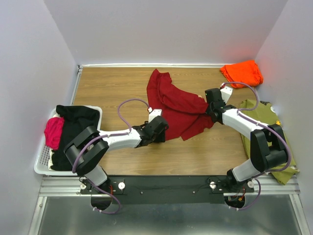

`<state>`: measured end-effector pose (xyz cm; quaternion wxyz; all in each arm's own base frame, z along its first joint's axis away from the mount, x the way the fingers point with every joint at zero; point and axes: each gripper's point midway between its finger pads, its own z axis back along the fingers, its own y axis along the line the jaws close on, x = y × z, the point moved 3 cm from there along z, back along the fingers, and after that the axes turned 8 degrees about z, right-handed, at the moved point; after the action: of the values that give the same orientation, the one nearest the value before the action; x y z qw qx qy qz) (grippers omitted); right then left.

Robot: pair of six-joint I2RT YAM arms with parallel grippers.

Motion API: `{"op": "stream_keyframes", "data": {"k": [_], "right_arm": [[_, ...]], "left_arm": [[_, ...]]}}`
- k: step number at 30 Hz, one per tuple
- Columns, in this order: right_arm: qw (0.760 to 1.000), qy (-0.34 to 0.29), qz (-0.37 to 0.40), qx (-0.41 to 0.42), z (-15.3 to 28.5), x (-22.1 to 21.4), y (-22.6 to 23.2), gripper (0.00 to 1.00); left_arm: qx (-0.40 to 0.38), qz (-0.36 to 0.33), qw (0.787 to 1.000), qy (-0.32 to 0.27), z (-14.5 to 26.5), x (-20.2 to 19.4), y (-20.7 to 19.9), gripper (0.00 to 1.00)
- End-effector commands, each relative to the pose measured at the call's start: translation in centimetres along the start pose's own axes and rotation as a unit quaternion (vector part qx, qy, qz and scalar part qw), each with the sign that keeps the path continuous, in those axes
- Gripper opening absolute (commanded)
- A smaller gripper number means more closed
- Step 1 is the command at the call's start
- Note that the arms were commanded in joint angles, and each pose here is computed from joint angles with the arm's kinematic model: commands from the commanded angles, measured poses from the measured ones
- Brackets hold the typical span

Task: Fold and stack the t-shirts
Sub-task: Flatten out the tshirt

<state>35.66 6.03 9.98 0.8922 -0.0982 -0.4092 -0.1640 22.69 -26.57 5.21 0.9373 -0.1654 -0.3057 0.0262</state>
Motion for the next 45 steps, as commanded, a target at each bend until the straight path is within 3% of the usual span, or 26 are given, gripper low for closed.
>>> {"op": "stream_keyframes", "data": {"k": [1, 3, 6, 8, 10, 14, 20, 24, 33, 40, 45], "right_arm": [[1.0, 0.006, -0.006, 0.002, 0.0, -0.4, 0.1, 0.01], [1.0, 0.005, -0.004, 0.002, 0.0, -0.4, 0.1, 0.01], [1.0, 0.005, -0.005, 0.0, 0.1, -0.4, 0.0, 0.01], [1.0, 0.003, -0.005, -0.001, 0.1, -0.4, -0.1, 0.01], [1.0, 0.003, -0.006, -0.002, 0.2, -0.5, -0.3, 0.01], [1.0, 0.002, -0.007, -0.003, 0.2, -0.5, -0.3, 0.01], [1.0, -0.009, -0.003, -0.016, 0.3, -0.1, -0.8, 0.01], [1.0, -0.017, 0.005, -0.026, 0.5, 0.3, -1.2, 0.01], [0.998, -0.041, 0.019, -0.045, 0.8, 2.1, -1.6, 0.01], [0.993, -0.087, 0.02, -0.083, 0.7, 7.2, -1.8, 0.01], [0.991, -0.106, 0.012, -0.075, -0.9, 12.2, -0.6, 0.01]], "left_arm": [[0.038, 0.016, 0.999, -0.002, -1.5, -0.9, 1.3, 0.61], [0.04, 0.015, 0.999, 0.003, -1.8, -1.1, 1.2, 0.57], [0.038, 0.018, 0.999, 0.007, -1.9, -1.2, 1.2, 0.36], [0.037, 0.023, 0.999, 0.007, -1.6, -1.1, 1.1, 0.12], [0.039, 0.026, 0.999, 0.004, -1.0, -0.8, 1.0, 0.0], [0.06, 0.043, 0.997, -0.015, 0.4, 0.4, 1.4, 0.0], [0.117, 0.103, 0.98, -0.122, 5.2, 5.6, 2.6, 0.0], [0.162, 0.133, 0.953, -0.217, 9.1, 10.9, 4.3, 0.0], [0.211, 0.171, 0.904, -0.329, 16.0, 17.8, 7.9, 0.0], [0.216, 0.219, 0.872, -0.38, 20.0, 19.5, 9.8, 0.0], [0.232, 0.218, 0.869, -0.379, 19.9, 19.4, 10.5, 0.0]]}}
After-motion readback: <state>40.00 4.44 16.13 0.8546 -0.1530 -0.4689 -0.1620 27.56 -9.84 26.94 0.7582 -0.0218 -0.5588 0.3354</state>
